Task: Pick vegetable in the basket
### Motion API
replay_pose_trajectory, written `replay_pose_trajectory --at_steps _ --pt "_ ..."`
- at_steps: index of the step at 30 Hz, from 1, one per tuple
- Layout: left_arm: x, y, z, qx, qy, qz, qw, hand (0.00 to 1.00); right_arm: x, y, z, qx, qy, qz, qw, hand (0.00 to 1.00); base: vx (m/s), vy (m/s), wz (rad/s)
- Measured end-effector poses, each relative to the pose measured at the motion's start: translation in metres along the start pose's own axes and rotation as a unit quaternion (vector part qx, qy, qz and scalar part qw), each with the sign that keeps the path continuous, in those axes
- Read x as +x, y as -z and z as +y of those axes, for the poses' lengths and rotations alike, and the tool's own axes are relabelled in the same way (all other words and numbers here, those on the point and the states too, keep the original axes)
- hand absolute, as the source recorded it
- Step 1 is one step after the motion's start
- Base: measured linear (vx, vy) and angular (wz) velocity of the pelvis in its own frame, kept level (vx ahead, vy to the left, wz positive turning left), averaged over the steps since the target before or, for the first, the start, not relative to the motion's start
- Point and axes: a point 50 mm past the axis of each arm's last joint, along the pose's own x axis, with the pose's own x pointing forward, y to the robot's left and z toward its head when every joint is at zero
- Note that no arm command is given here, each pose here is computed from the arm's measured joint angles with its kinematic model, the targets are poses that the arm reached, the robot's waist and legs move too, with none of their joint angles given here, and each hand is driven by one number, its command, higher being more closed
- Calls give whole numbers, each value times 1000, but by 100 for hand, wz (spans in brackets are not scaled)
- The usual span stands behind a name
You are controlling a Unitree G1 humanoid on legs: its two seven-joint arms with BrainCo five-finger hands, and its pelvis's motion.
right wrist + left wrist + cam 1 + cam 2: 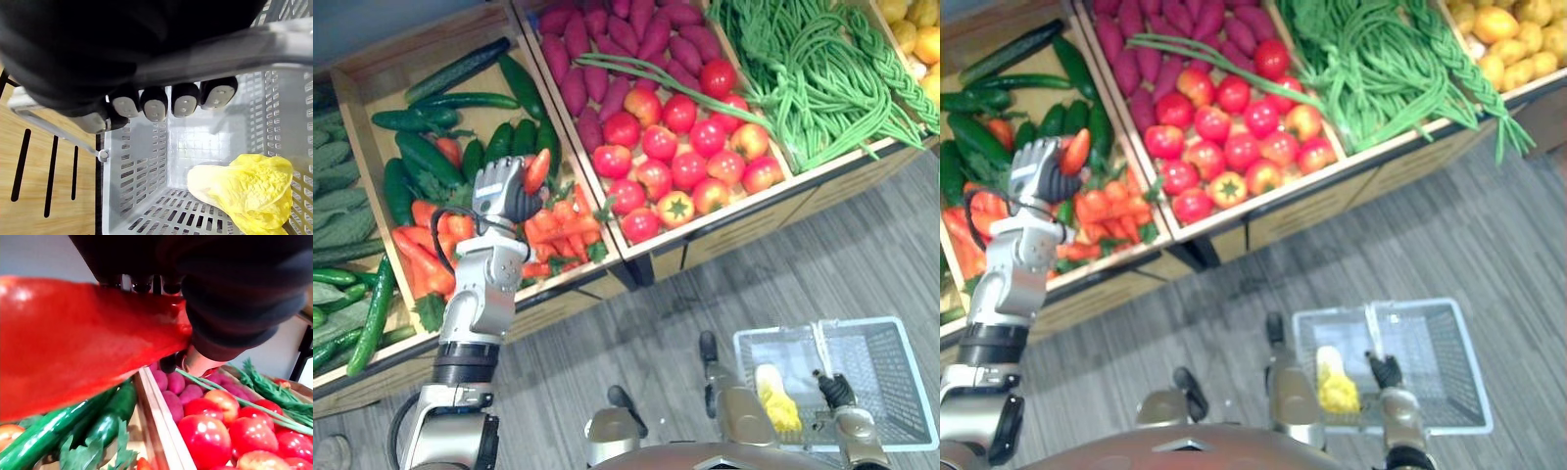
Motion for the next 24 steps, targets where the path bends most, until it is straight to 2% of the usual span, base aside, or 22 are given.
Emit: replay_pose_trajectory --at_steps 9,18,24 --pt "-16 -13 14 23 -5 -66 998 100 0 0 -15 -18 7 -2 1000 100 -11 -20 -15" --pt "-32 -52 12 9 20 -179 984 100 0 -57 -64 -83 65 -114 988 100 -41 -21 -26" --pt "-46 -76 2 -11 98 -271 957 100 -7 -100 -96 -151 90 -185 967 100 -14 -22 -26"
